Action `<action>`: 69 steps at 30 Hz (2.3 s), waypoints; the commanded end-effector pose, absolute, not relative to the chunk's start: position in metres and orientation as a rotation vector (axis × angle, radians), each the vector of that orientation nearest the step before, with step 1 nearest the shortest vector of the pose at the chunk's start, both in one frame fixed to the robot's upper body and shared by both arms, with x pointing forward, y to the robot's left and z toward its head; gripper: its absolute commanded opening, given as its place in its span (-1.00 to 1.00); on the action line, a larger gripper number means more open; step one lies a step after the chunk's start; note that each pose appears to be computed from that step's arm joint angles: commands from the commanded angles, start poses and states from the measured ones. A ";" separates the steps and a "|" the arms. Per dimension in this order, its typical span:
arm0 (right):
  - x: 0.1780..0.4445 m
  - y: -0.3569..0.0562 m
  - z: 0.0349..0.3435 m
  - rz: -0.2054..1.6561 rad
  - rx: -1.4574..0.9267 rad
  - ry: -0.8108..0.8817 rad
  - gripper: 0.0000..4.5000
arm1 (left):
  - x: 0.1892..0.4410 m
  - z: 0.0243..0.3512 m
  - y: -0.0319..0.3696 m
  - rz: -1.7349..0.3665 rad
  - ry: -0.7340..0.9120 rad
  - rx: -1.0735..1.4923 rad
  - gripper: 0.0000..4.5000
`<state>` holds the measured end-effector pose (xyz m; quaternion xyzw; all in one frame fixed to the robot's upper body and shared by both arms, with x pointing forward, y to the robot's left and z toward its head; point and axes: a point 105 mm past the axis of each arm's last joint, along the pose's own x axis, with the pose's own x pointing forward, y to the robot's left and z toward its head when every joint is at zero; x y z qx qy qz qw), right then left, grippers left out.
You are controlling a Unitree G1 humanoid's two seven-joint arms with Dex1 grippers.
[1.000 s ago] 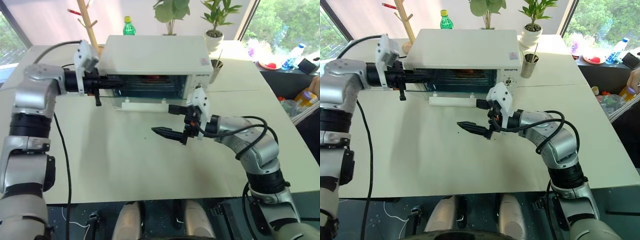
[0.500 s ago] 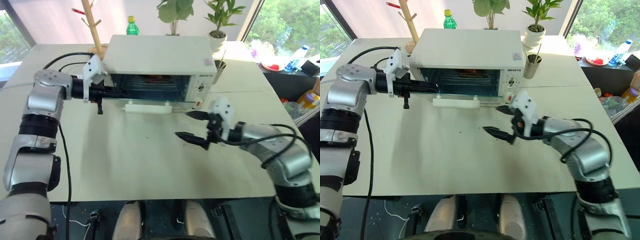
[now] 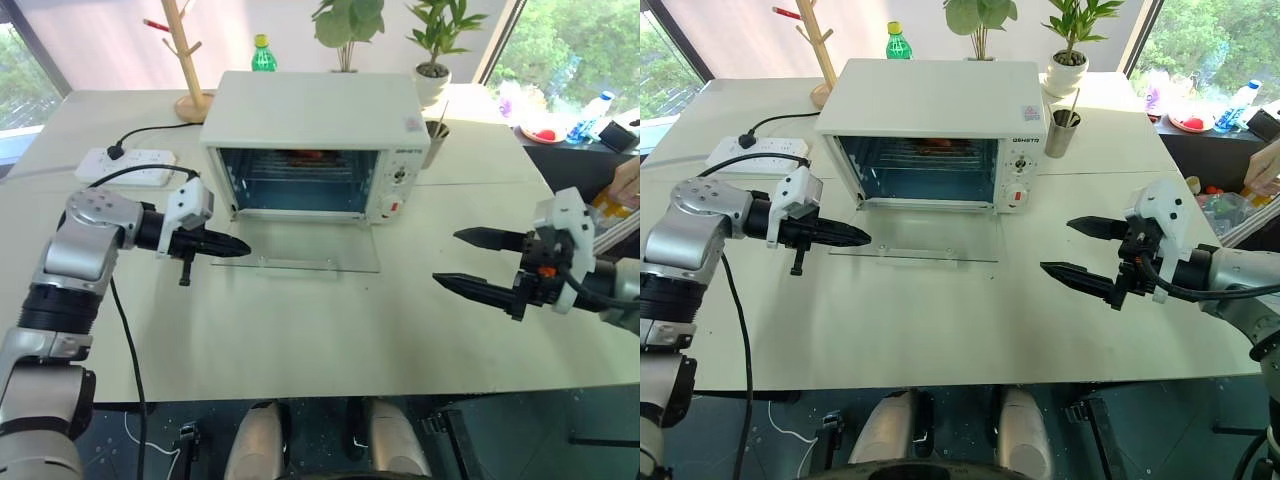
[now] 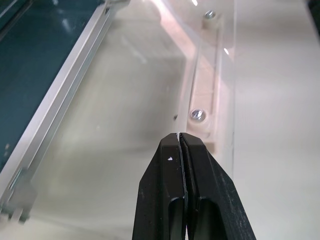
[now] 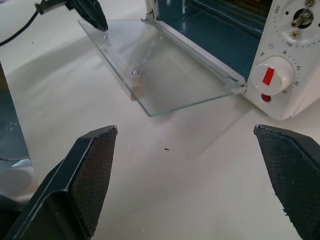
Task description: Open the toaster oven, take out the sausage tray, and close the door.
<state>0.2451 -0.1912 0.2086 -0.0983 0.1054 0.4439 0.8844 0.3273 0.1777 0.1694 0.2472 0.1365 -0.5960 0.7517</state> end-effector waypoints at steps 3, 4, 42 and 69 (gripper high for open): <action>0.245 -0.187 0.218 0.918 -0.218 0.173 1.00 | 0.336 0.152 0.171 -1.236 0.270 0.667 -0.98; 0.245 -0.186 0.218 0.918 -0.217 0.170 1.00 | 0.336 0.147 0.171 -1.229 0.278 0.689 -0.98; 0.404 -0.019 0.222 0.759 -0.843 -0.265 1.00 | 0.316 0.243 0.182 -1.086 0.115 0.173 0.98; 0.450 0.007 0.197 0.641 -1.121 -0.318 0.18 | 0.327 0.247 0.181 -1.075 0.088 0.195 1.00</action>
